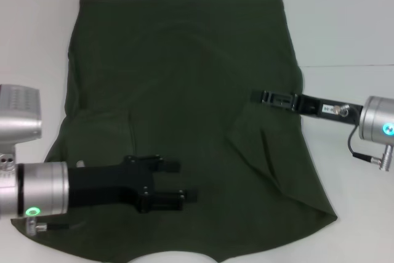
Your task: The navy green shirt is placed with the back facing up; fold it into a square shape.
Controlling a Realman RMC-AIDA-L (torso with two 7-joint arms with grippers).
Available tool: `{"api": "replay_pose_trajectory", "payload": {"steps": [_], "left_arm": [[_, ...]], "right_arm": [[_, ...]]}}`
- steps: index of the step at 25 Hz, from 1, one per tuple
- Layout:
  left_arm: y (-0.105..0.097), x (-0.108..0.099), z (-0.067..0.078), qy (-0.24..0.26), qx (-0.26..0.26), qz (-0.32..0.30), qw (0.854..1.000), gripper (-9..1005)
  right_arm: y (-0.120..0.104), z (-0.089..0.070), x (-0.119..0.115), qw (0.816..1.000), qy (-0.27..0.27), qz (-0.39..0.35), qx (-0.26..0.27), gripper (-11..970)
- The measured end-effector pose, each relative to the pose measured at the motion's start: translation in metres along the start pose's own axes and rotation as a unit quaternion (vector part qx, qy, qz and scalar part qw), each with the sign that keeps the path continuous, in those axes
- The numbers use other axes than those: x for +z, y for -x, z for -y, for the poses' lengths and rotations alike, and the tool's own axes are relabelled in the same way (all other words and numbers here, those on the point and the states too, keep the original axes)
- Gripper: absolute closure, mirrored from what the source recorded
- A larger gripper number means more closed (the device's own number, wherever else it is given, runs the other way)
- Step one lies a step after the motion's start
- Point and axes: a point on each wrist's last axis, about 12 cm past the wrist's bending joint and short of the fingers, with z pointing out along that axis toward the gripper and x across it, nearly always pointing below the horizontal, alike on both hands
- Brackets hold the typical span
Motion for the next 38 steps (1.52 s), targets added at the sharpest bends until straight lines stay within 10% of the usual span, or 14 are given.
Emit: {"api": "replay_pose_trajectory", "payload": {"steps": [21, 38], "left_arm": [[-0.048, -0.096, -0.015, 0.186, -0.068, 0.026, 0.98, 226], [-0.073, -0.133, -0.007, 0.278, -0.048, -0.036, 0.959, 235]], "right_arm": [[-0.028, -0.016, 0.002, 0.995, 0.078, -0.018, -0.056, 79], [-0.029, -0.023, 0.01, 0.991, 0.095, -0.019, -0.096, 88]]}}
